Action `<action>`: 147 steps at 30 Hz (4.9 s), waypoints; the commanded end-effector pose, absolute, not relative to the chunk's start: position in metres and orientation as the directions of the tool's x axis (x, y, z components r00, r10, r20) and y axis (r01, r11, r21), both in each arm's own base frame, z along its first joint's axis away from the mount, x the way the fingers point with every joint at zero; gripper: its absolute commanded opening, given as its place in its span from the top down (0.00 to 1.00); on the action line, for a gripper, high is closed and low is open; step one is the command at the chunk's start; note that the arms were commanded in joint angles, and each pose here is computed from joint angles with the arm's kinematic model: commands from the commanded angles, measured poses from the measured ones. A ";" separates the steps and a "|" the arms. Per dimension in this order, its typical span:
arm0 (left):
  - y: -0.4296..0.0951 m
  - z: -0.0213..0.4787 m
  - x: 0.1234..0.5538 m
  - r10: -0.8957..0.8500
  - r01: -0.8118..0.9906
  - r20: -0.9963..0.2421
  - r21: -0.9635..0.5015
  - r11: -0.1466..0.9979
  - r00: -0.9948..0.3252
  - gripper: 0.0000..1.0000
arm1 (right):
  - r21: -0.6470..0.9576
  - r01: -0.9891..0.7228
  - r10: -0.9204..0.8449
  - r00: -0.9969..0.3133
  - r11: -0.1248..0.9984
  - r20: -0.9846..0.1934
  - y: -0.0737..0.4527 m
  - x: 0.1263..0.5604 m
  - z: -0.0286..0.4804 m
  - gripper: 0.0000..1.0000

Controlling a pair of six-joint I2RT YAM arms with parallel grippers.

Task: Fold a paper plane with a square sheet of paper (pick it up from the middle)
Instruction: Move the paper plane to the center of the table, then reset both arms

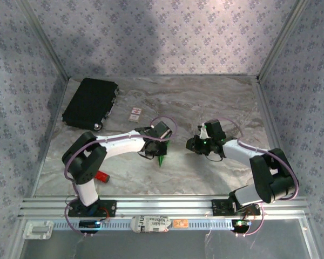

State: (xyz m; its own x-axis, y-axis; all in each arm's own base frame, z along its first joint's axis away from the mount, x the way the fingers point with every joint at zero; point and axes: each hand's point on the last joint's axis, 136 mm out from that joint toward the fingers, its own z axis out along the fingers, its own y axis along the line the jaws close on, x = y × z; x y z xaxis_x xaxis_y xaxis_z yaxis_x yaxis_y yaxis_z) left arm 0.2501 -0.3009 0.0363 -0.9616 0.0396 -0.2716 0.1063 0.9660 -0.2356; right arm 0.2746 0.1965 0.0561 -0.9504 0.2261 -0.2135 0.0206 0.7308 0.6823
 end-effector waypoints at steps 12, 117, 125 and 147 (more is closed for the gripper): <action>-0.309 0.033 0.245 0.079 0.135 -0.242 -0.225 0.965 -0.967 0.85 | 0.690 0.006 0.222 -0.949 0.724 -0.225 0.205 0.284 0.061 0.82; -0.058 0.129 0.313 -0.278 -0.200 -0.732 -0.195 0.960 -0.622 0.00 | -0.092 0.268 0.084 -0.578 0.959 -0.812 -0.031 0.353 0.132 0.01; 0.010 0.131 0.325 -0.158 -0.300 -0.804 0.027 0.953 -0.574 0.00 | -0.133 0.083 -0.079 -0.469 0.988 -0.880 -0.001 0.381 0.113 0.01; 0.012 0.111 0.389 -0.009 -0.073 -0.929 0.019 0.997 -0.371 0.00 | -0.059 0.089 -0.019 -0.402 0.994 -0.915 -0.022 0.390 0.083 0.01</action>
